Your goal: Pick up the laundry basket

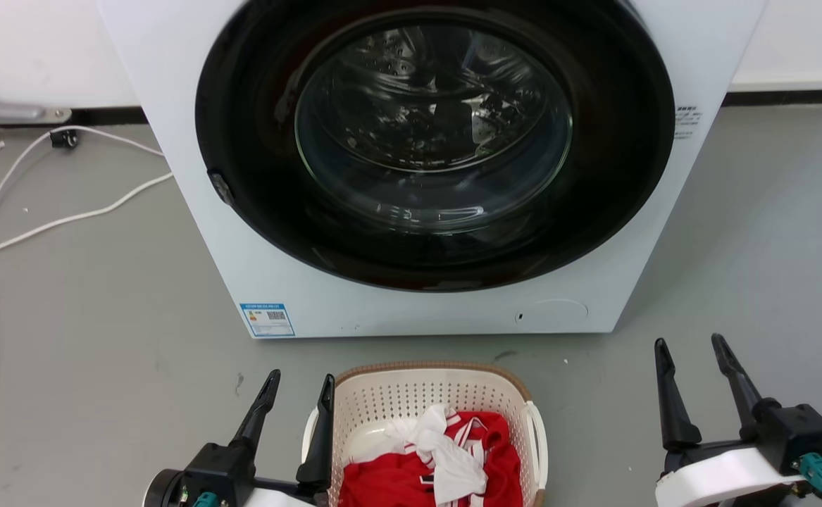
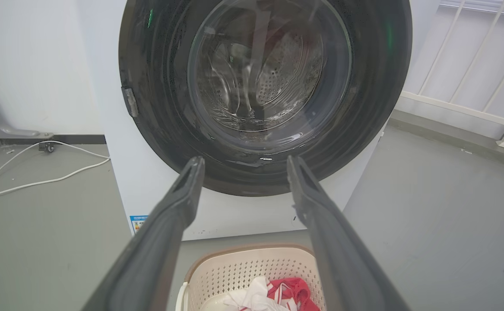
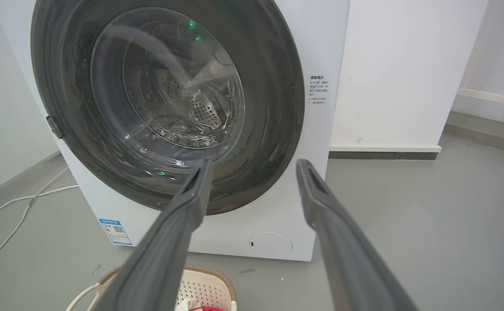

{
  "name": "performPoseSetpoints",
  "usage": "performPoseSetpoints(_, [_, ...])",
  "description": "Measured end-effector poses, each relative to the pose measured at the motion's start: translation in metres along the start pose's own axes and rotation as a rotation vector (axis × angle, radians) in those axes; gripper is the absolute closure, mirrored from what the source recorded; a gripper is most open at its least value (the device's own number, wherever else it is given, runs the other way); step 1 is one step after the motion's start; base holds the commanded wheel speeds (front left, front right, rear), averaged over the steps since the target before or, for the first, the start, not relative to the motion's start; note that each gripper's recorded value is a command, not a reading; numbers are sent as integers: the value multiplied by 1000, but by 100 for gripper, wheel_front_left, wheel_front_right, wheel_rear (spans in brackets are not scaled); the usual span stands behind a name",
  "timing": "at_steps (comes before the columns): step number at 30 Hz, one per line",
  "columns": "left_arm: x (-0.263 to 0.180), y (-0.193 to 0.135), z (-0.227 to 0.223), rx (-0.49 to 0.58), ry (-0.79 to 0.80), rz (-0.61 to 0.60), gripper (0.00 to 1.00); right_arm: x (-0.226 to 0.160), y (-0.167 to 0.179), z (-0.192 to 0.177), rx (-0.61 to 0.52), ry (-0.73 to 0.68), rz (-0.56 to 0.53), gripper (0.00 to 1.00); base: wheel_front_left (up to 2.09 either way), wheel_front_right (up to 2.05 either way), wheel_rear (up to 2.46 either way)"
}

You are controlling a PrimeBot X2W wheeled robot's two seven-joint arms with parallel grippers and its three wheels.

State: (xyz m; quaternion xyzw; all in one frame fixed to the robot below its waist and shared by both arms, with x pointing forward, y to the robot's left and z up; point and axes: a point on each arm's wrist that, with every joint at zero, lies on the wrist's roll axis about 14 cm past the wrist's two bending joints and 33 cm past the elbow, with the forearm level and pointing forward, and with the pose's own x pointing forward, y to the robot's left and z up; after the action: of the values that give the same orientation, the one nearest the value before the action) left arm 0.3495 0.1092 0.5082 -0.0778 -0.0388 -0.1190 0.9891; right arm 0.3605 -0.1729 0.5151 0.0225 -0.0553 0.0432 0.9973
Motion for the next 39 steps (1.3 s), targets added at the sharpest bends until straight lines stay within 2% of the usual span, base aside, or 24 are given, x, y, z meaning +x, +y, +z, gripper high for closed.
performPoseSetpoints(6, [4,10,-17,-26,49,34,0,7,2,-17,24,47,6,0,0,0,0])
performPoseSetpoints(16, [44,34,-72,-6,190,55,0,45,-1,-57,46,136,3,0,0,0,0])
performPoseSetpoints(26, [69,79,-152,19,387,110,0,78,-10,-120,74,266,-15,0,0,0,0])
performPoseSetpoints(29, [68,91,-195,27,511,109,0,84,-9,-154,74,347,-7,0,0,0,0])
performPoseSetpoints(31, [70,95,-213,33,559,98,0,83,-8,-176,73,409,0,0,0,0,0])
performPoseSetpoints(34, [67,103,-240,43,647,90,0,81,1,-208,141,508,4,0,0,0,0])
performPoseSetpoints(39, [68,112,-270,46,751,84,0,84,7,-243,124,631,38,0,0,0,0])
